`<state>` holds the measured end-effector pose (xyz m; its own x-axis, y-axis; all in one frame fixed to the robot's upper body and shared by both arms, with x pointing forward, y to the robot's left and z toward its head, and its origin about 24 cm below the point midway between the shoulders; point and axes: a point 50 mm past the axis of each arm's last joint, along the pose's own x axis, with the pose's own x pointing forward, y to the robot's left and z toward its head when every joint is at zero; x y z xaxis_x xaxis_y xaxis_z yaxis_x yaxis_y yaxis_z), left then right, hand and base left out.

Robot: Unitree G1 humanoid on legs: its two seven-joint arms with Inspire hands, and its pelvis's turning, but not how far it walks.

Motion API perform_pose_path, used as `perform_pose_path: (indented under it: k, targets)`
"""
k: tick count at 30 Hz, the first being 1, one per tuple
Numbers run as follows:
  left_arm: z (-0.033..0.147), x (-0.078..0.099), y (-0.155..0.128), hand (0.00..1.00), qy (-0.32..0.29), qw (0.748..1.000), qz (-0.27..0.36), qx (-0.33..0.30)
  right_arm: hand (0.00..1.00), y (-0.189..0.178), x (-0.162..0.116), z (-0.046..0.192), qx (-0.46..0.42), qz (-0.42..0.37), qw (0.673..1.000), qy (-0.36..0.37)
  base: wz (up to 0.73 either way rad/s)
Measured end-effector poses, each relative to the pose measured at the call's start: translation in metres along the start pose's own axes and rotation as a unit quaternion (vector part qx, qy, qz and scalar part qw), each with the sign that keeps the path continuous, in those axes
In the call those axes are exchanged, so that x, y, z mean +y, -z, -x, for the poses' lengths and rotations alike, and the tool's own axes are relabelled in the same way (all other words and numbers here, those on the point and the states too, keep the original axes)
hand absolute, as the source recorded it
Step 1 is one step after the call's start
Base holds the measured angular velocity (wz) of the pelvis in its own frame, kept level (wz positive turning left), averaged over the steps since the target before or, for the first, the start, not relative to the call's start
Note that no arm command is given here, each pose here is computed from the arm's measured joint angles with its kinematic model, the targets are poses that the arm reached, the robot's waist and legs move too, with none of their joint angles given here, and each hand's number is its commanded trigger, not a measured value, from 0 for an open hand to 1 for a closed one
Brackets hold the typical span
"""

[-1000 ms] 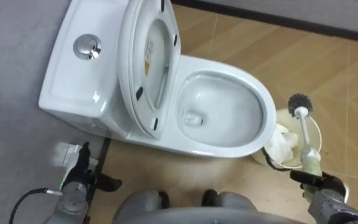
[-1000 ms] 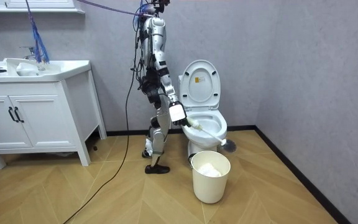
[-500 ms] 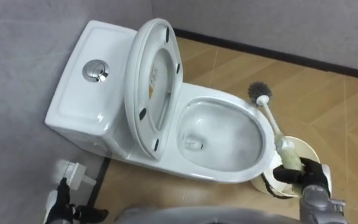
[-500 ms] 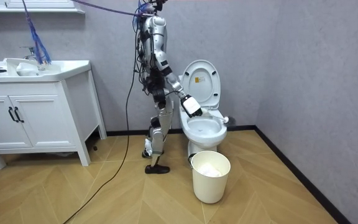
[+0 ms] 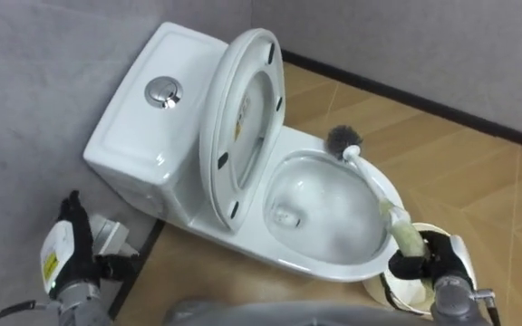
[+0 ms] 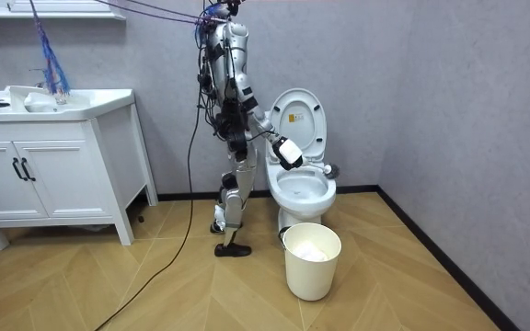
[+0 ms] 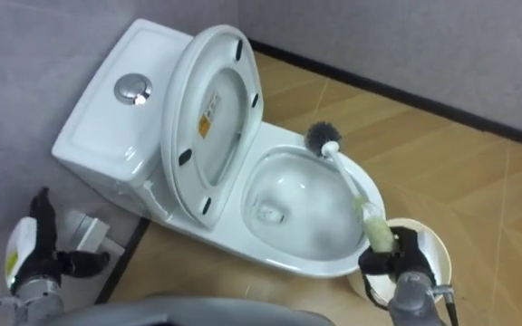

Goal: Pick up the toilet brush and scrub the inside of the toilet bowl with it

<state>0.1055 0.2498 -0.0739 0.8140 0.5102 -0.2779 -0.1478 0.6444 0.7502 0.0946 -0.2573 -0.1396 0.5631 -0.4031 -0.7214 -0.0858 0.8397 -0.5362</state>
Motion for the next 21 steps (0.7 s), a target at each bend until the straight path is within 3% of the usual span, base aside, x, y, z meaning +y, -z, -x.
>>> perform_pose_path:
  k: [9, 21]
  targets:
    - [-0.012, 0.019, -0.053, 0.00, -0.057, 0.990, 0.010, -0.125, 1.00, 0.031, 0.009, 0.008, 0.057, 0.017, 0.997, -0.048, 0.04]
    - [-0.017, 0.016, -0.078, 0.00, -0.064, 0.981, 0.000, -0.183, 1.00, 0.064, 0.012, 0.019, 0.133, 0.088, 0.985, -0.069, 0.00]
